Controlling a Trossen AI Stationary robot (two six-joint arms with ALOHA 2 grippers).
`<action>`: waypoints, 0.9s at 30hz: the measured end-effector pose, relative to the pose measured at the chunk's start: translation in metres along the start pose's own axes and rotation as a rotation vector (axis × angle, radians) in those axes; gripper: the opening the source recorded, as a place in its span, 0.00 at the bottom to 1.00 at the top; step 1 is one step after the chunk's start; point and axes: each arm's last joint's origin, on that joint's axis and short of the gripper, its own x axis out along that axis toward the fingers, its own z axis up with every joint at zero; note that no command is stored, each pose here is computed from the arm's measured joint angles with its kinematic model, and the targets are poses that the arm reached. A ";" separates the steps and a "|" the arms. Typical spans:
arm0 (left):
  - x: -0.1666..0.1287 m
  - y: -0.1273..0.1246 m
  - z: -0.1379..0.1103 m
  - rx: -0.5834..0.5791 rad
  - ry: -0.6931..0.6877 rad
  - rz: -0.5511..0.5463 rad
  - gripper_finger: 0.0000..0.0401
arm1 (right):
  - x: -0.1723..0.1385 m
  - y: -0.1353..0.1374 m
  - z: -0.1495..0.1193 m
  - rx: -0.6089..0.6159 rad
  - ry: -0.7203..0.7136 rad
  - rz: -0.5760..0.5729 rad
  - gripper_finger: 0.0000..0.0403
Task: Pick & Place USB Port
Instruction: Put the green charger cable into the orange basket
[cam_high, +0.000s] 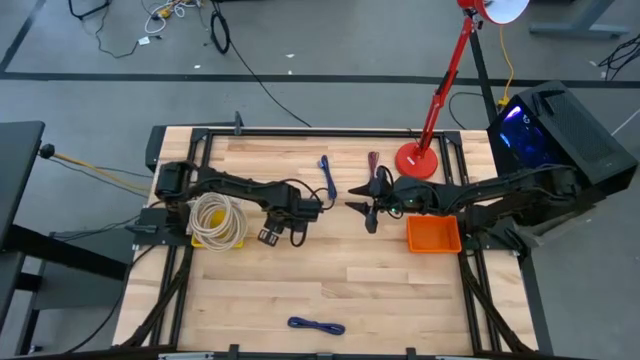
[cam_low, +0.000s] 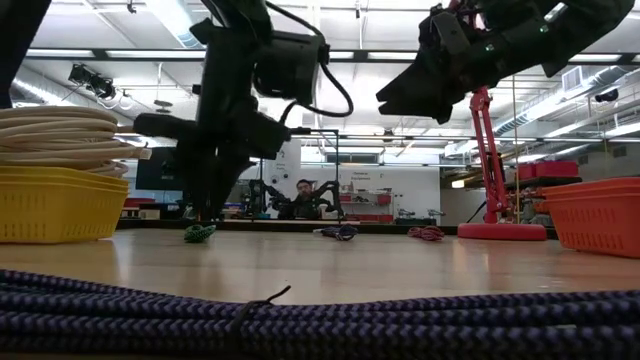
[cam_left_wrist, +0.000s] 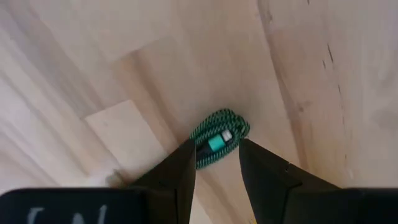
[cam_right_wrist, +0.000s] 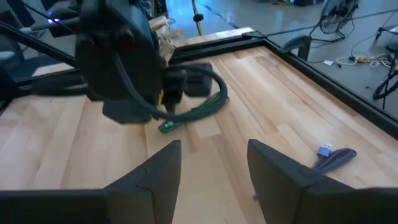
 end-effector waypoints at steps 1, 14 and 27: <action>0.002 0.000 0.001 0.003 0.006 -0.003 0.32 | 0.000 0.001 0.000 -0.003 0.000 0.003 0.46; 0.019 0.005 0.011 0.016 -0.029 -0.025 0.32 | -0.001 0.008 0.000 -0.017 -0.008 0.030 0.46; 0.030 0.005 0.017 0.005 -0.009 -0.062 0.32 | -0.001 0.009 0.000 -0.034 -0.011 0.033 0.46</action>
